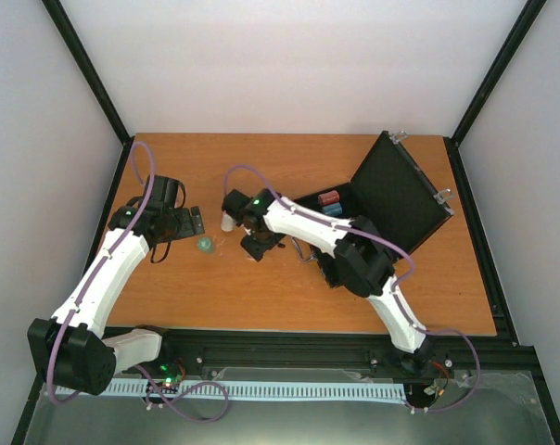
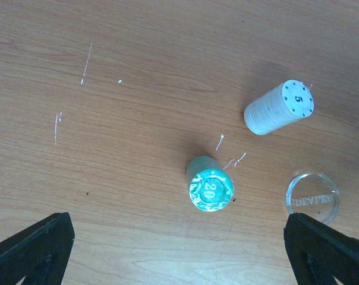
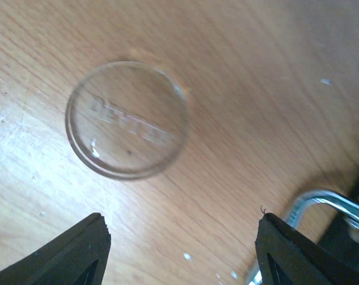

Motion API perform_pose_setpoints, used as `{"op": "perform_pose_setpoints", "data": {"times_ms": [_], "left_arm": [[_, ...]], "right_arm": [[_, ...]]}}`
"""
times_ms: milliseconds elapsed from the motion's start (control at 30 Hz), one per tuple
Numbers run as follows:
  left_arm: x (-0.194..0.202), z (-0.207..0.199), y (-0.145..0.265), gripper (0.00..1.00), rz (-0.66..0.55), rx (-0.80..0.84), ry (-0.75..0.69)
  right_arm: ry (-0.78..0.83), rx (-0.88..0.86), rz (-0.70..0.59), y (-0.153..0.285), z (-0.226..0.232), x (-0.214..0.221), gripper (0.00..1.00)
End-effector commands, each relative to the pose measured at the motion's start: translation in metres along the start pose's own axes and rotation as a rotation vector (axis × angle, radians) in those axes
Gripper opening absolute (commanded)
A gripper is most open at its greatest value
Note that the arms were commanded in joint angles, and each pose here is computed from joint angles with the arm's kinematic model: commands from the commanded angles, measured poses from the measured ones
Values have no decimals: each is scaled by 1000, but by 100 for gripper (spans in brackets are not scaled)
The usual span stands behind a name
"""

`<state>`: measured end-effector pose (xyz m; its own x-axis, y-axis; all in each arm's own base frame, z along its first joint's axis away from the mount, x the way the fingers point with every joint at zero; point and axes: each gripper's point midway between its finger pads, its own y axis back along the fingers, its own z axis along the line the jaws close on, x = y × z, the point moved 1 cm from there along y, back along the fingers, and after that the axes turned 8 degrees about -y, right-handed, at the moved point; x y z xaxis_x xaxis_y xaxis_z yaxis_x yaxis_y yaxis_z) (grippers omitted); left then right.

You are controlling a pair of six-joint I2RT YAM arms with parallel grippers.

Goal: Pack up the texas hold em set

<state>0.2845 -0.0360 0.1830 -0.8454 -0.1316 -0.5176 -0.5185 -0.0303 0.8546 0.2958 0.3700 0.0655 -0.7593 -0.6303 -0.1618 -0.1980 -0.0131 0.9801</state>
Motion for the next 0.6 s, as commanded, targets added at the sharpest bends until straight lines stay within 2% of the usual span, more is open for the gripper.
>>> {"op": "perform_pose_setpoints", "data": {"times_ms": [0,133,267,300,333,367,567], "left_arm": [[-3,-2,0,100,-13,11,3],[-3,-3,-1,100,-12,15,4],[-4,-5,-3,100,-6,25,2],[-4,-5,-3,100,-3,26,1],[-4,-6,-3,100,-5,27,3],[-5,-6,-3,100,-5,29,3],[-4,-4,-3,100,-5,20,-2]], "right_arm": [[-121,8,-78,40,-39,-5,68],[-196,-28,-95,50,-65,3,69],[-146,-43,-93,51,-65,4,82],[-139,-52,-94,52,-62,1,87],[-132,-53,-96,51,-59,-1,97],[-119,-56,-100,51,-54,-5,100],[-80,-144,-95,32,-13,-27,100]]}}
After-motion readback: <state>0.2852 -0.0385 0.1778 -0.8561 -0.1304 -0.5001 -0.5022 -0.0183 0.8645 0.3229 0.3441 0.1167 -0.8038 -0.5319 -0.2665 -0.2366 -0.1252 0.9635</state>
